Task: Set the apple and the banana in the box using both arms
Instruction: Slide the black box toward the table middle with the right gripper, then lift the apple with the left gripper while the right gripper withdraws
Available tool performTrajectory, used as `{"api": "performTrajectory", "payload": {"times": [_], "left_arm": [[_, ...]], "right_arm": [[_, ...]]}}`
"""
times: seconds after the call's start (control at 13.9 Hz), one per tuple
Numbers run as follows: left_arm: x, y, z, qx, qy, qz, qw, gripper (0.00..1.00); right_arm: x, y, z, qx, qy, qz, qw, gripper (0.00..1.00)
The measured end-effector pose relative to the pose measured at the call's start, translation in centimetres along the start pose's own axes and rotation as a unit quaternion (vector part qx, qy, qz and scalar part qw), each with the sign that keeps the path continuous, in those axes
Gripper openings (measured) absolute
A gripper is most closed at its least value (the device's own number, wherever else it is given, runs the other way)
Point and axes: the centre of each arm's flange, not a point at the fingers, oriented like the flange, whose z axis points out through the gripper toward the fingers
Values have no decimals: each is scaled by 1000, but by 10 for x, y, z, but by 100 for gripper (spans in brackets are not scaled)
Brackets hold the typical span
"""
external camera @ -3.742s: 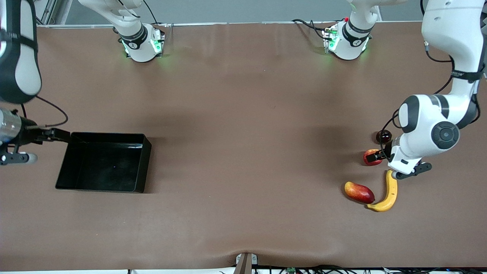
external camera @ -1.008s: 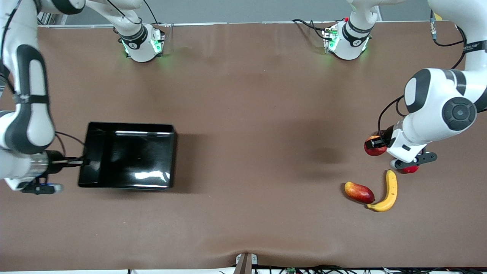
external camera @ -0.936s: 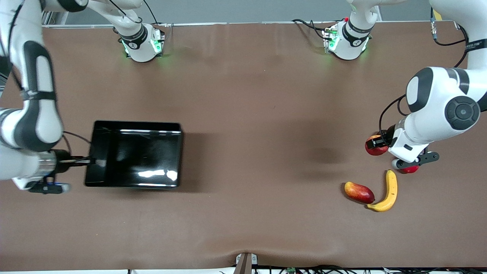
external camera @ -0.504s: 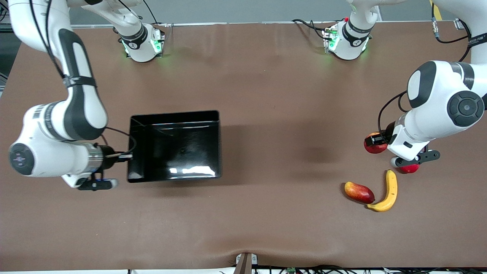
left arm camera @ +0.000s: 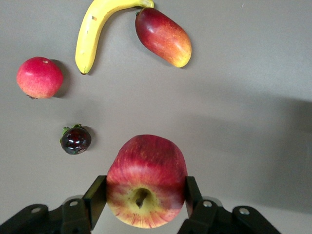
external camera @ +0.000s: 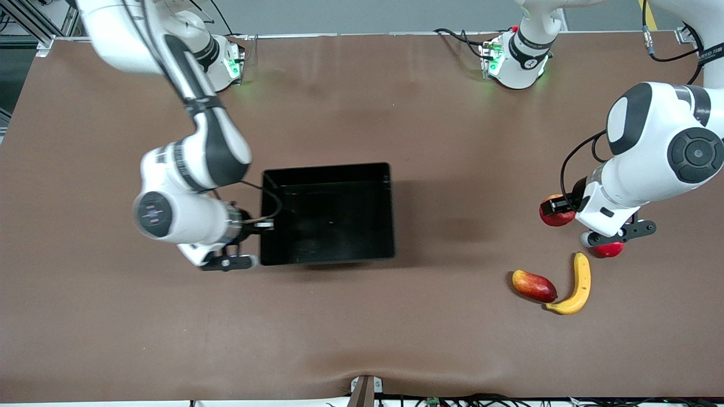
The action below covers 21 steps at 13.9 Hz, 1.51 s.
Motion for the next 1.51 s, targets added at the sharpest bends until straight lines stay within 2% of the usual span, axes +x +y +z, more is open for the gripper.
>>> {"api": "performTrajectory", "payload": {"times": [0.43,0.79,0.86,1.22,1.51], "left_arm": [[-18,46,-14,-10,8,-17,1000,69],[-21,54,-18,-13,10,-21,1000,69],[-22,54,-18,-13,10,-21,1000,69],[-23,55,-17,-12,9,-27,1000,69],[-23,56,-18,-12,9,-27,1000,69]], "right_arm": [[-8,-50,76,-4,31,15,999,6],[-12,-60,106,-10,30,10,999,6],[-11,-59,108,-10,29,12,999,11],[-3,-52,87,-9,33,30,999,63],[11,-11,-12,-11,19,54,998,100]]}}
